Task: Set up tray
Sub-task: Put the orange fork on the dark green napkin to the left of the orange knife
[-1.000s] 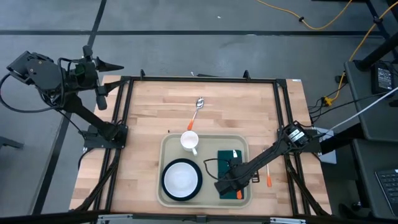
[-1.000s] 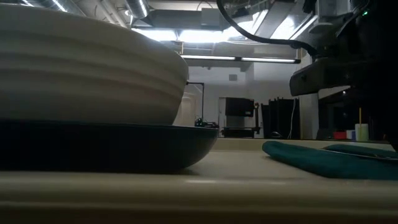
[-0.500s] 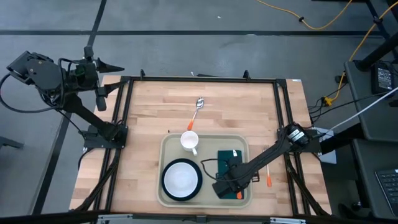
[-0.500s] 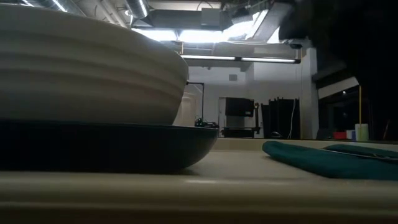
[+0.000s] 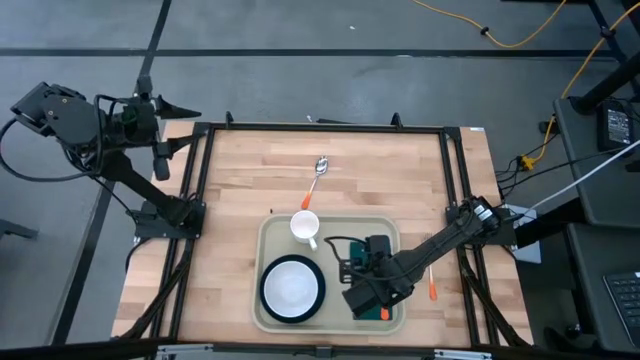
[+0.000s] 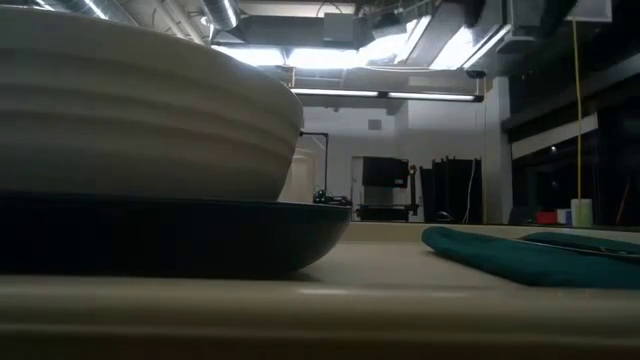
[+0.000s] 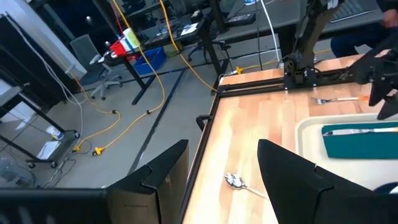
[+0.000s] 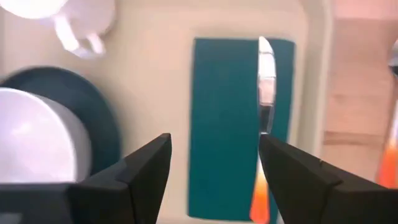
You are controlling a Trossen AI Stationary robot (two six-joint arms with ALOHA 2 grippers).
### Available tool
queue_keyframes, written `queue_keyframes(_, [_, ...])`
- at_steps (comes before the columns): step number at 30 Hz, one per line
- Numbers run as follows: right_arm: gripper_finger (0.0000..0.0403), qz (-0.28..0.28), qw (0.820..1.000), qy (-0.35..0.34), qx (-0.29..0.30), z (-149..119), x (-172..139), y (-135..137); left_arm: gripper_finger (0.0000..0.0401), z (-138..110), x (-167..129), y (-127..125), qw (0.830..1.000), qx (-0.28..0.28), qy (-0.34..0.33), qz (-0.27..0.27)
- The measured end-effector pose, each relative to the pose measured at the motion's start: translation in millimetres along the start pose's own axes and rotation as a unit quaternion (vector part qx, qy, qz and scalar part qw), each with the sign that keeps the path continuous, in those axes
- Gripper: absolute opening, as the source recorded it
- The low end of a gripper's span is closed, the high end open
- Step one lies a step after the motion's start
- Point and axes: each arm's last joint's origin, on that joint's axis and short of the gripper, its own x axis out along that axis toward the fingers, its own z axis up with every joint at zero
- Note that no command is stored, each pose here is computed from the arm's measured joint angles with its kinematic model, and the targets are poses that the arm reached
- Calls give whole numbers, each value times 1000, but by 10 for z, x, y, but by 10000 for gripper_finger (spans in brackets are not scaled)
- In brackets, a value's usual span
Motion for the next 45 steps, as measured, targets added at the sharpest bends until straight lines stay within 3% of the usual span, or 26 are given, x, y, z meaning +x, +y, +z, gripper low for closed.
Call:
queue_keyframes(8, [249,-130,990,57,29,-252,334,-259,187,-1,-1,-3,1000,18,0,-7])
queue_keyframes(20, [249,-131,989,74,-1,-540,289,-457,187,12,20,-20,1000,6,2,6])
queue_keyframes(32, [249,-221,967,126,-24,-771,184,-871,187,83,152,-167,1000,22,18,6])
queue_keyframes(39, [249,-177,980,91,-29,-763,320,-838,187,106,199,-220,999,29,23,7])
queue_keyframes(42, [249,-88,992,88,-17,-743,403,-646,187,106,213,-234,999,29,25,9])
queue_keyframes(45, [249,7,999,39,-6,-658,492,-458,187,95,234,-257,999,25,30,10])
